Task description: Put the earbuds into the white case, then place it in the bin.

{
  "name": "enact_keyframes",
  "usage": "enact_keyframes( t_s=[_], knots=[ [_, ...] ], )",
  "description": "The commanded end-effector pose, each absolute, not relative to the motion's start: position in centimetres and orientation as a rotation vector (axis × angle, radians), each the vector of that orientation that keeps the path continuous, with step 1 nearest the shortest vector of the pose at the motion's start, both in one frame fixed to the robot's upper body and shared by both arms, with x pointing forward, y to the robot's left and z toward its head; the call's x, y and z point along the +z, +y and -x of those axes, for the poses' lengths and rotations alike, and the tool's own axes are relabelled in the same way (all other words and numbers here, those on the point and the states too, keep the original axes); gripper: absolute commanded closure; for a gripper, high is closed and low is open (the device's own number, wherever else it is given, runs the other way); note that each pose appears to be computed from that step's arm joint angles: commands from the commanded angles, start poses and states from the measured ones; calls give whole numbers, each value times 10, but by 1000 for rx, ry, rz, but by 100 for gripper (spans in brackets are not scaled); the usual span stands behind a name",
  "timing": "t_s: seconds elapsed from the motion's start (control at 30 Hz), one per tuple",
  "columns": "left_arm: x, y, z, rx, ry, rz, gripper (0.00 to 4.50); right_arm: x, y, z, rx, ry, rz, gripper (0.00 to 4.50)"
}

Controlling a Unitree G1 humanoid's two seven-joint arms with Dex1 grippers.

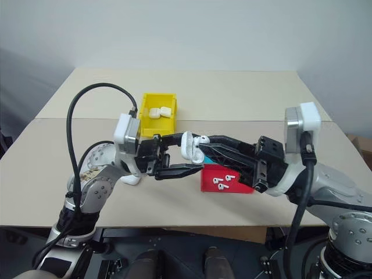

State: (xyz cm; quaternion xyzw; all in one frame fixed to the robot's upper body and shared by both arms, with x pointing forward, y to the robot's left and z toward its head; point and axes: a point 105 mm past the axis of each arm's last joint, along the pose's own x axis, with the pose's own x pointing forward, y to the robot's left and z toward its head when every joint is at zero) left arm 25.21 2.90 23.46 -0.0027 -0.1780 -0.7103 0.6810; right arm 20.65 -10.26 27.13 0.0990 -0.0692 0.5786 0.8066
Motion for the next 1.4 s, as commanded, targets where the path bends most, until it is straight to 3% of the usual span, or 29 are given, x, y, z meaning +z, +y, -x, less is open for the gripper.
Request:
enact_keyframes(
  t_s=[0.03, 0.43, 0.8, 0.83, 1.03, 1.07, 1.17, 1.4],
  knots=[
    [244, 28, -249, -1600, -446, 2, 168, 278, -97, -203, 1258, -177, -203, 386],
    [243, 31, -251, -1565, -449, -8, 168, 259, -97, -215, 1225, -84, -135, 386],
    [243, 33, -252, -1546, -456, -16, 168, 258, -101, -213, 1234, -86, -120, 9],
    [242, 33, -251, -1545, -456, -17, 168, 259, -102, -213, 1229, -88, -112, 4],
    [237, 31, -252, -1540, -438, -19, 168, 266, -118, -214, 1215, -100, -45, 4],
    [235, 31, -253, -1536, -428, -17, 168, 267, -121, -216, 1209, -96, -32, 21],
    [226, 28, -259, -1522, -393, -43, 168, 273, -130, -228, 1180, -99, 41, 94],
    [213, 13, -271, -1517, -372, -77, 168, 300, -118, -259, 1195, -157, 340, 345]
  ],
)
